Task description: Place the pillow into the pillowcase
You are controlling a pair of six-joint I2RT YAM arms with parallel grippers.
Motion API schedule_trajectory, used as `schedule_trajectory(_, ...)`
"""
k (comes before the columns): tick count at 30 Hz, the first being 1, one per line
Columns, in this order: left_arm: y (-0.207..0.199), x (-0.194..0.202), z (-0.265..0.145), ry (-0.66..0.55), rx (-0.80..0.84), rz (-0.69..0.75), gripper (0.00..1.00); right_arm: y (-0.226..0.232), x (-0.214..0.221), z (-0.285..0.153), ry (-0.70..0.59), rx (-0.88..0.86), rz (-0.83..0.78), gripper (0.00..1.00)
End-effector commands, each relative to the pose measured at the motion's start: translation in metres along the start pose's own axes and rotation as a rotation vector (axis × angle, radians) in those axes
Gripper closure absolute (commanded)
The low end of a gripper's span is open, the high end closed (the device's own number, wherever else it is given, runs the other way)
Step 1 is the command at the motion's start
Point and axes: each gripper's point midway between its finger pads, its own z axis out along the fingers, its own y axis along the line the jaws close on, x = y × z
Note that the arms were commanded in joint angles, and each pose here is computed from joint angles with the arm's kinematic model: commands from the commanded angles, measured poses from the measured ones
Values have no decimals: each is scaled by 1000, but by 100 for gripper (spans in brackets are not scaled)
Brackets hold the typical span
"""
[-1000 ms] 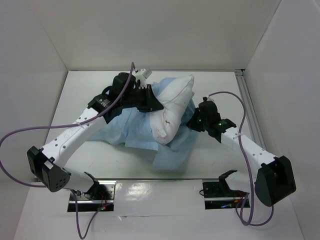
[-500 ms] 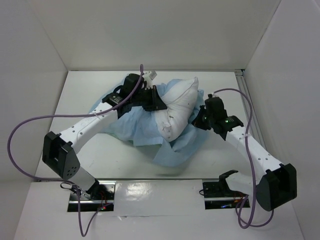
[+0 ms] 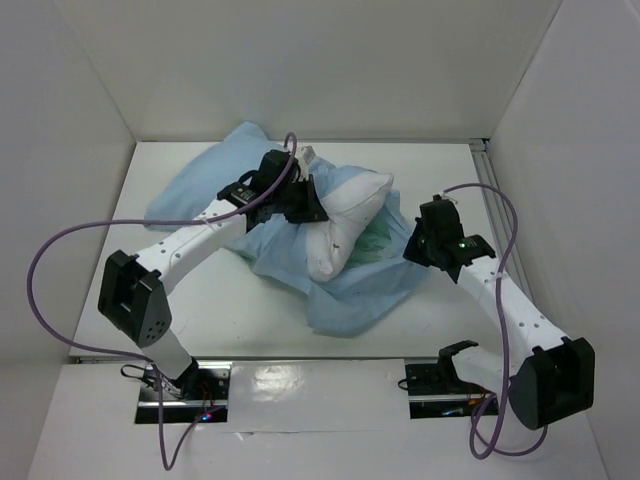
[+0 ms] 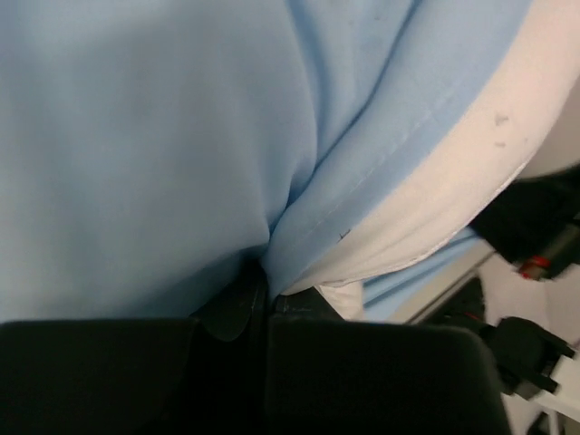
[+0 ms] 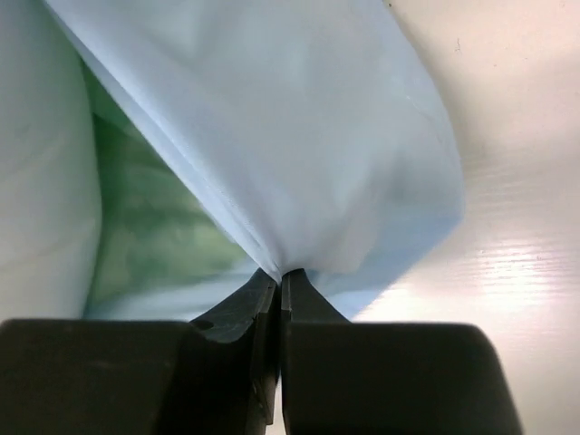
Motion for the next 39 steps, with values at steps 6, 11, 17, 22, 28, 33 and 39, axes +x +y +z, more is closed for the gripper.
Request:
schedule_trajectory(6,75,10,14,37,-300,16,100,1,-37,-17,-103,36,12,100)
schedule_trajectory(11,81,23,28,107,-356,84,100,31,-77,-43,-246,-108,71,100)
schedule_trajectory(17,58,72,18,284,-190,239,100,40,-153,-8,-344,-106,133,100)
schedule_trajectory(22,41,119,-2,447,-143,387,100,33,-221,3,-429,-197,206,100)
schedule_trajectory(28,57,173,6,694,-217,503,100,61,-281,-24,-548,-396,266,100)
schedule_trajectory(33,64,170,25,723,-300,535,100,106,-297,-69,-634,-666,225,100)
schedule_trajectory(39,68,173,48,767,-316,539,100,144,-283,-160,-749,-924,89,100)
